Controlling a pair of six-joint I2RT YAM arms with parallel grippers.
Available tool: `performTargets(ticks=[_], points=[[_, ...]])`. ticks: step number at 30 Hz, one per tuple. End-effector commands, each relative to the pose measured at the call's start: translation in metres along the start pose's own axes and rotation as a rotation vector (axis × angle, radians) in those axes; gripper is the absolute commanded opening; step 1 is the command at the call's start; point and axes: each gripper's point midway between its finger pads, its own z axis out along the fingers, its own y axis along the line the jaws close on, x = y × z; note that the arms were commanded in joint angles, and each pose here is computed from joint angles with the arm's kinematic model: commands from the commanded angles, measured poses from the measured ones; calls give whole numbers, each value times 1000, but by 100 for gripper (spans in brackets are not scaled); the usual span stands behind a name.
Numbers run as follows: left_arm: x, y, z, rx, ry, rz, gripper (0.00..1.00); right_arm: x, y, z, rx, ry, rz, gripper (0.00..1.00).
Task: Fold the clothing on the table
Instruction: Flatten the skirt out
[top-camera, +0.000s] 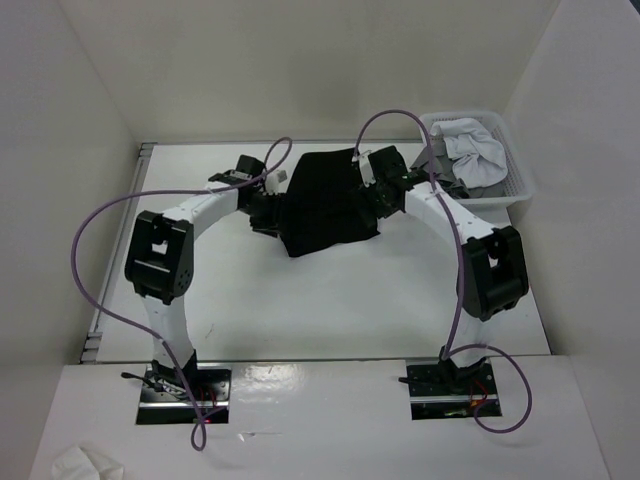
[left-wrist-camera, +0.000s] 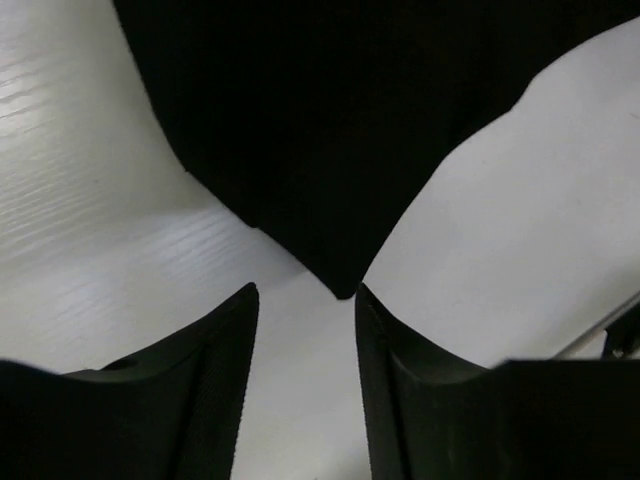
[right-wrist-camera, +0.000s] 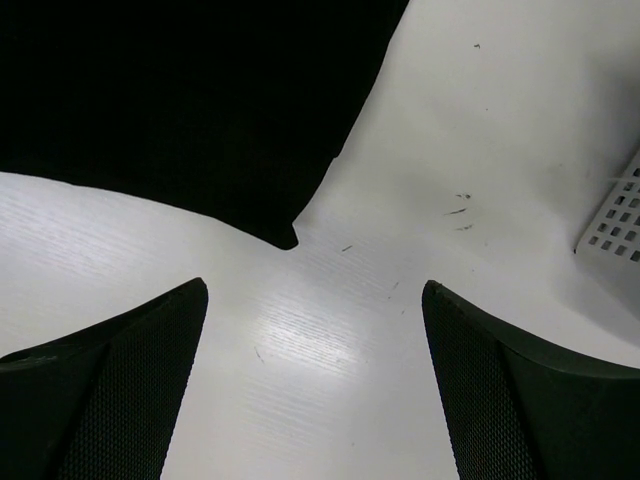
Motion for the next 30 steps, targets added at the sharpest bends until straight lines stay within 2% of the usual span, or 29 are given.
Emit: performTargets(ticks=[1, 5, 16, 30], points=[[-5, 2, 24, -138, -8, -30, 49, 5, -8, 12, 26, 12, 63, 91], [5, -3, 41, -202, 31, -10, 47, 4, -13, 19, 13, 18, 93, 91], [10, 22, 34, -397, 18, -19, 46, 1, -12, 23, 6, 6, 103, 91], [34, 7, 52, -313, 80, 2, 47, 25, 3, 48, -34, 63, 129, 90]])
